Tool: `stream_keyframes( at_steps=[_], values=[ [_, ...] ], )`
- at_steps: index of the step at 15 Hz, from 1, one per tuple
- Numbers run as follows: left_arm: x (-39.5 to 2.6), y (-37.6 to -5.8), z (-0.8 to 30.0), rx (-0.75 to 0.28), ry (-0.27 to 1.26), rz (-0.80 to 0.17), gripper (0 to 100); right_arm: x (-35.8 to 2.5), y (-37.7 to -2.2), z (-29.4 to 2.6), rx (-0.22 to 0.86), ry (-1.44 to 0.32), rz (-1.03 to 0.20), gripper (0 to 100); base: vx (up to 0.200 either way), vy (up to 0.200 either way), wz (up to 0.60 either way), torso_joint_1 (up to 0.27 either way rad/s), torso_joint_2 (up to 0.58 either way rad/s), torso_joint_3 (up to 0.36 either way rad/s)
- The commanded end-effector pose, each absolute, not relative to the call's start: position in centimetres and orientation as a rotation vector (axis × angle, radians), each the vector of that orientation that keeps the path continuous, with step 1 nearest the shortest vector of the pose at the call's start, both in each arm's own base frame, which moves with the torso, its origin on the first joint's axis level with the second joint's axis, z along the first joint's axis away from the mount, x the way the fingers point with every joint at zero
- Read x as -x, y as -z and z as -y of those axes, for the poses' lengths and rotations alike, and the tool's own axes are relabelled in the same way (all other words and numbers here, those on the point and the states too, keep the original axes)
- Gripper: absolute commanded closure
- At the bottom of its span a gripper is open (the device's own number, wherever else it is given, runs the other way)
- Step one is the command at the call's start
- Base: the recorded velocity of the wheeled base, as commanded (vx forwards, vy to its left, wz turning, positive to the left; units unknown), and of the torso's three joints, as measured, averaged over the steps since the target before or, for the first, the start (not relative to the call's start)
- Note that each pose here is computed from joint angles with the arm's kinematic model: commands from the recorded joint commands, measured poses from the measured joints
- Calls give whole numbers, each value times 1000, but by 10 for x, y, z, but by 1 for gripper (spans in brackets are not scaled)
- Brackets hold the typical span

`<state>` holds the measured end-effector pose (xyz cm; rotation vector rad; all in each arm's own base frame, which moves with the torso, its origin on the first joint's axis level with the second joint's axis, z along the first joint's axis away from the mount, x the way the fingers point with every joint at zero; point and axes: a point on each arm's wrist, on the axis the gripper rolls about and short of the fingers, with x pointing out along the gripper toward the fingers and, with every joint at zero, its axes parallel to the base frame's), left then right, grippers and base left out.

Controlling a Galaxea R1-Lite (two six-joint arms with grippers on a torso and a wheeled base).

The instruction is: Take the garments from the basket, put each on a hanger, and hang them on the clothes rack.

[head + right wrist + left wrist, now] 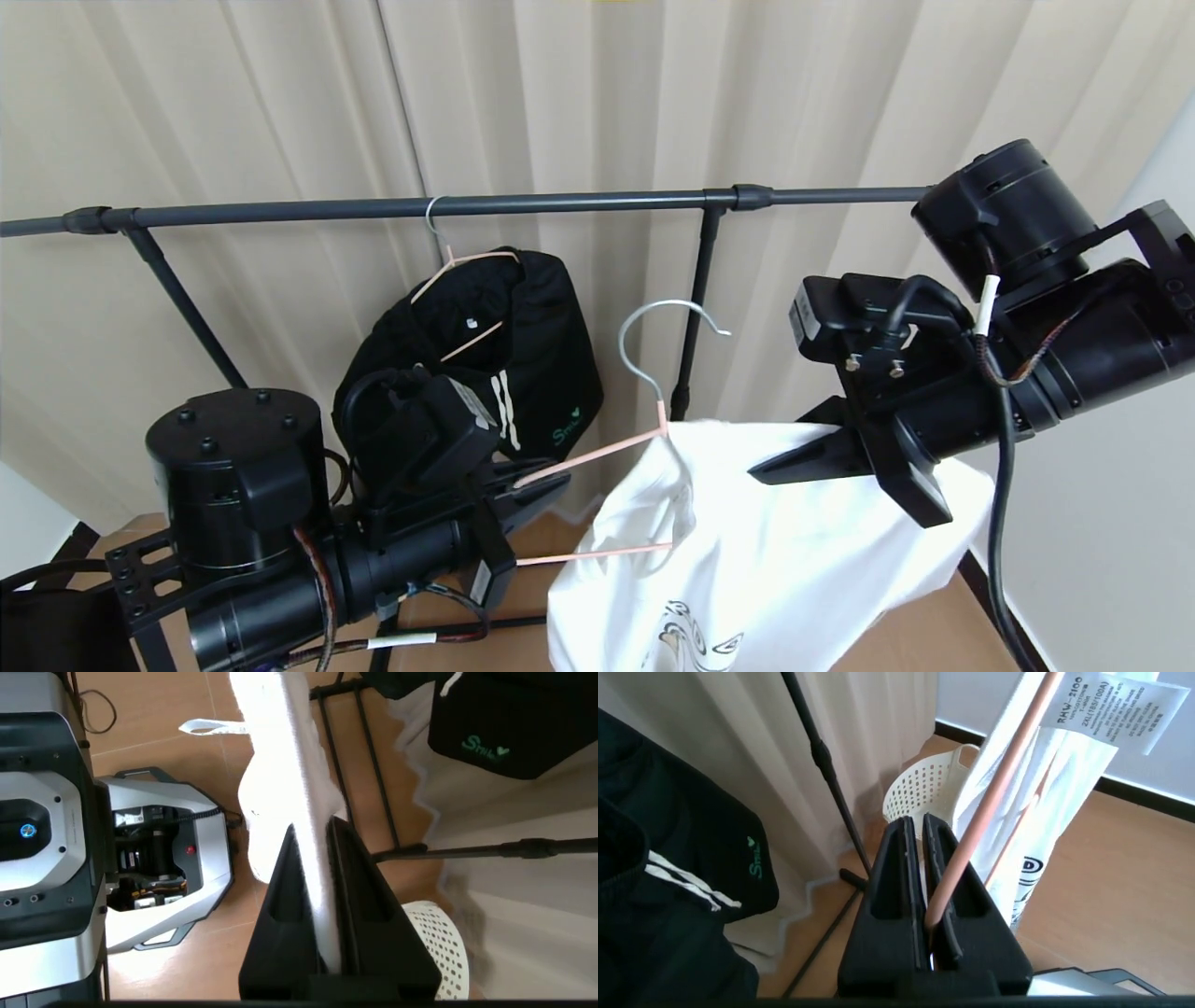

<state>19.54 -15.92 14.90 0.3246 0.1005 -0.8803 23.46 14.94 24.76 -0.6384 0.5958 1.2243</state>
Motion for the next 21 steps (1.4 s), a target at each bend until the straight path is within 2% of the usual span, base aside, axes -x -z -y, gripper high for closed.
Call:
stream_keyframes(
  at_steps=[1,5,9,13,15,17,19,21],
  values=[
    [-195,-149,159,-328,881,-103,0,-225,-256,-144,663,-1233,-569,100,0,0,0,0,0,0],
    [-192,-152,157,-324,885,-90,0,-217,-261,-136,692,-1236,-563,100,0,0,0,0,0,0],
    [-184,-168,144,-281,851,-37,0,-222,-260,-129,696,-1178,-575,100,0,0,0,0,0,0],
    [-183,-188,119,-116,748,-26,0,-229,-258,-123,697,-1111,-548,100,0,0,0,0,0,0],
    [-185,-185,110,-50,684,-98,0,-235,-254,-123,698,-1024,-510,100,0,0,0,0,0,0],
    [-188,-175,106,-64,584,-201,0,-237,-249,-125,681,-983,-413,100,0,0,0,0,0,0],
    [-189,-164,112,-56,545,-289,0,-237,-246,-124,676,-935,-351,100,0,0,0,0,0,0],
    [-191,-150,126,-71,527,-350,0,-236,-245,-123,663,-889,-350,100,0,0,0,0,0,0]
  ],
)
